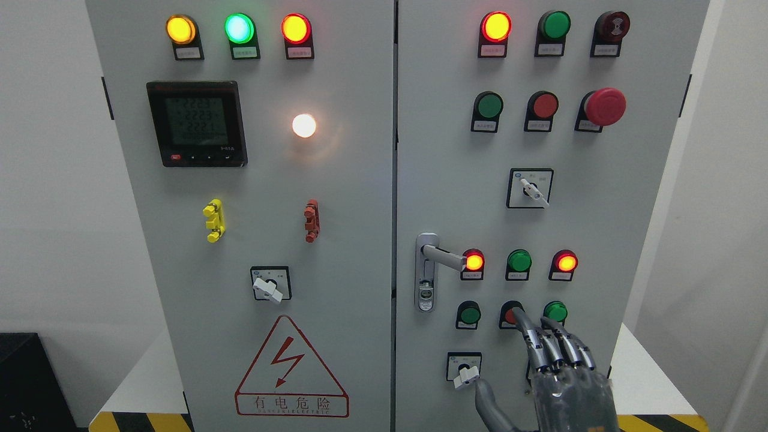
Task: Release door handle
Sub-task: 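Withdraw the open right hand down and away from the handle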
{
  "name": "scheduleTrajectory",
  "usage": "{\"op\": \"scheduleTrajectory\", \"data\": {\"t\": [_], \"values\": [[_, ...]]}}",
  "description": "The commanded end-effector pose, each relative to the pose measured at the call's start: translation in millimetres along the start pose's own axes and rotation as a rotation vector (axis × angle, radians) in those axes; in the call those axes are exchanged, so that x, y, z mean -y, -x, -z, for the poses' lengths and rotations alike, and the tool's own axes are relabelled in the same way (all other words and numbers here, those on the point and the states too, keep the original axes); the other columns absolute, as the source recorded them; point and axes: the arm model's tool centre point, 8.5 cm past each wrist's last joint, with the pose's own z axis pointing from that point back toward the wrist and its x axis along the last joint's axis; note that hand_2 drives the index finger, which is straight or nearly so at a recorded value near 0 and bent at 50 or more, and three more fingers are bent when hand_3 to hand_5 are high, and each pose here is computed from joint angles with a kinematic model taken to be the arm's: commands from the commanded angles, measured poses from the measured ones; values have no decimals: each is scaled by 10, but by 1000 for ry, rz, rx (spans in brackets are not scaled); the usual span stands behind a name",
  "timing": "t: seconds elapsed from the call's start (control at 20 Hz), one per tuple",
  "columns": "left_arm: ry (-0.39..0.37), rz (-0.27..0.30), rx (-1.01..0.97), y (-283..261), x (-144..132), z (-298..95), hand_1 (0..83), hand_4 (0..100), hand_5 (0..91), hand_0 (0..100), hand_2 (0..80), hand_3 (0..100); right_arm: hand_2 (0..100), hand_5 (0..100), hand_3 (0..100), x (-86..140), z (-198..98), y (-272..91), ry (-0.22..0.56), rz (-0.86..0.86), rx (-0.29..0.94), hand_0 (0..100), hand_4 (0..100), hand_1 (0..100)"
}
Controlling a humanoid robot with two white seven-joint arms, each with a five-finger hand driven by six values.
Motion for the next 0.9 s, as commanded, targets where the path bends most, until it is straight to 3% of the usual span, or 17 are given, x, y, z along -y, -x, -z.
{"op": "scheduleTrajectory", "data": {"t": [0.0, 0.85], "values": [[5, 21, 15, -57, 9, 6, 0, 11, 0, 0, 25, 84, 0, 0, 0, 234, 39, 219, 69, -24, -52, 380, 0, 273], [5, 21, 15, -57, 9, 6, 0, 12, 0, 0, 25, 84, 0, 0, 0, 374, 128, 153, 114, -24, -28, 383, 0, 273]]}}
